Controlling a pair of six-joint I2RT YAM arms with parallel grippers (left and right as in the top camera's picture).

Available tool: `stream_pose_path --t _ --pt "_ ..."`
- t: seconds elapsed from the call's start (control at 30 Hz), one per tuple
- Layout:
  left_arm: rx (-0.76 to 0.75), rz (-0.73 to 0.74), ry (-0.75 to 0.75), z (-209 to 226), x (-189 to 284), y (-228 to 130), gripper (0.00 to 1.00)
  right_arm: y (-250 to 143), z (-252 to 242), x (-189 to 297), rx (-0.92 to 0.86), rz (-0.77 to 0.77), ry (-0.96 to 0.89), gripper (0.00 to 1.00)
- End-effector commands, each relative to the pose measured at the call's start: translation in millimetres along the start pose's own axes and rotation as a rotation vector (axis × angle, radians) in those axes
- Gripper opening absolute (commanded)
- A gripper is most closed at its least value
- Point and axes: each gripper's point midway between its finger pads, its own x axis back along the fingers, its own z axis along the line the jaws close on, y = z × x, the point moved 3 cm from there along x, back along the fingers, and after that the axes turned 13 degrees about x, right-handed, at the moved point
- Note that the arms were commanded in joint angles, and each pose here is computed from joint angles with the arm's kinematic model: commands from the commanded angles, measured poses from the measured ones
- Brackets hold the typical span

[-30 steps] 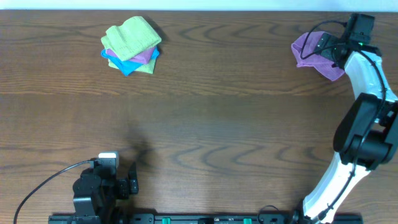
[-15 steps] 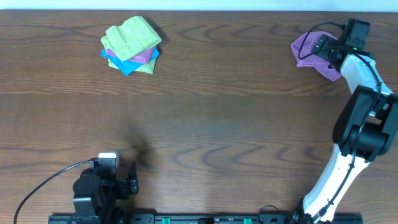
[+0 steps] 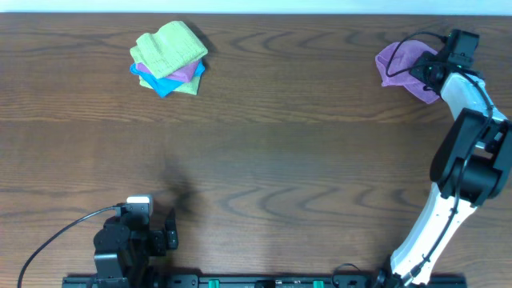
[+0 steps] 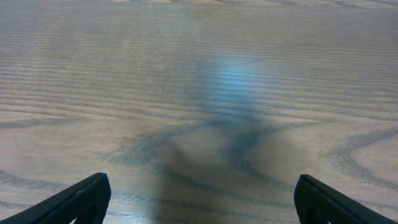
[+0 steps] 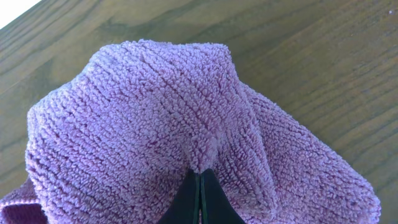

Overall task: Fold the cloth
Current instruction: 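Reach the right gripper to the crumpled purple cloth and grasp it, then lift the purple cloth with the right gripper and drag it toward center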

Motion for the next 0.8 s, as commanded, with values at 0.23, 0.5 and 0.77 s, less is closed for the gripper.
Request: stream_pose_path --t 0.23,0.5,0.77 --pt "-0.022 0.052 0.029 5.7 -3.5 -13.7 0.96 60.5 44.5 109.1 0.218 -0.131 0.084 0.01" --pt "-0.022 0.052 0.029 5.7 -3.5 -13.7 0.95 51.0 95.4 173.3 0.315 -0.097 0.212 0.01" --pt "-0.022 0.052 0.030 5.8 -3.5 -13.7 0.96 10.1 159.1 240.5 0.515 -0.012 0.327 0.01"
